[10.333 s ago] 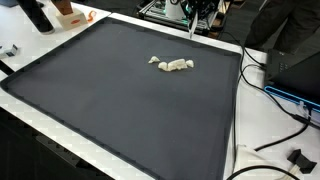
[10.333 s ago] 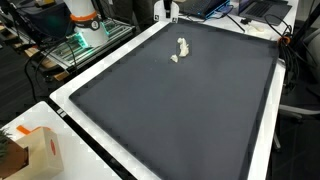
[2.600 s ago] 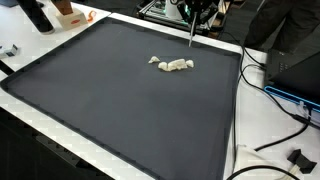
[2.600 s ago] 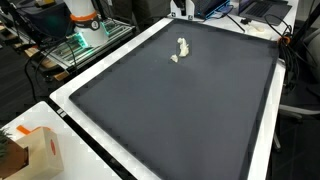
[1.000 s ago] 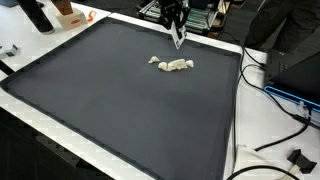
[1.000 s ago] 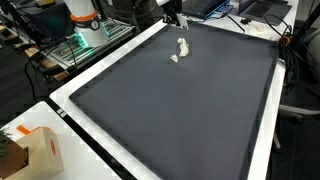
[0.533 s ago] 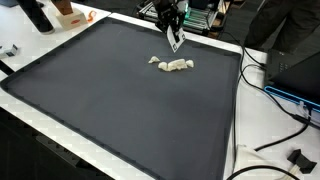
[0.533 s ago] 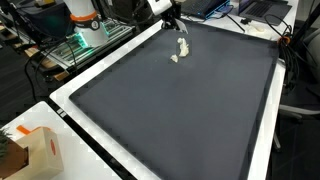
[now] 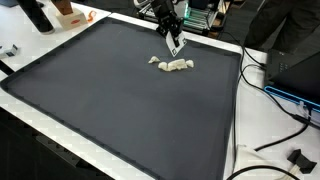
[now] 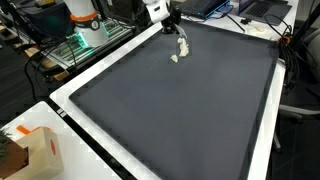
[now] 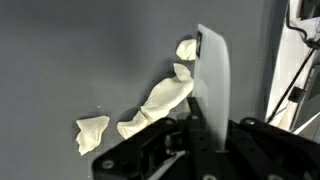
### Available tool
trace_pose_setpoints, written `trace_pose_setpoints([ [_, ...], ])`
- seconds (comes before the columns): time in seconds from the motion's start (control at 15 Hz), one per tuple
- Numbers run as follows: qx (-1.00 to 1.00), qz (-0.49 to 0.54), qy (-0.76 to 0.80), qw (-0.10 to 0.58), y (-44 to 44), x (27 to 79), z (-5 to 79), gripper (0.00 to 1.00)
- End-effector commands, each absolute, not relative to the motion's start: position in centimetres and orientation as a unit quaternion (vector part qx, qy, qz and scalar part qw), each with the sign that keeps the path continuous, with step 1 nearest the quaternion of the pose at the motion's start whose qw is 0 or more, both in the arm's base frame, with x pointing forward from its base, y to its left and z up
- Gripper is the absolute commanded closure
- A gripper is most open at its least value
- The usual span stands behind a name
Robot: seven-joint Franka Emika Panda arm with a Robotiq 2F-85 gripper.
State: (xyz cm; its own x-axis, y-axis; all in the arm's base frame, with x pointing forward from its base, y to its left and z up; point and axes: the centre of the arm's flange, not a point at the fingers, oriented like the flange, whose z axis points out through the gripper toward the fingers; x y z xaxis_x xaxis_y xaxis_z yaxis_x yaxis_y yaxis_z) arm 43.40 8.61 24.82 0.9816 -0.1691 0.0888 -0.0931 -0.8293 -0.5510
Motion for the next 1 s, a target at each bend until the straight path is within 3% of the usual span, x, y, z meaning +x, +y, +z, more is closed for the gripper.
trace_pose_setpoints([
  [0.0, -0.950, -0.073, 0.084, 0.292, 8.6, 43.7, 23.6, 0.99],
  [0.93, -0.935, -0.071, 0.096, 0.334, 9.0, 44.2, 22.5, 0.99],
])
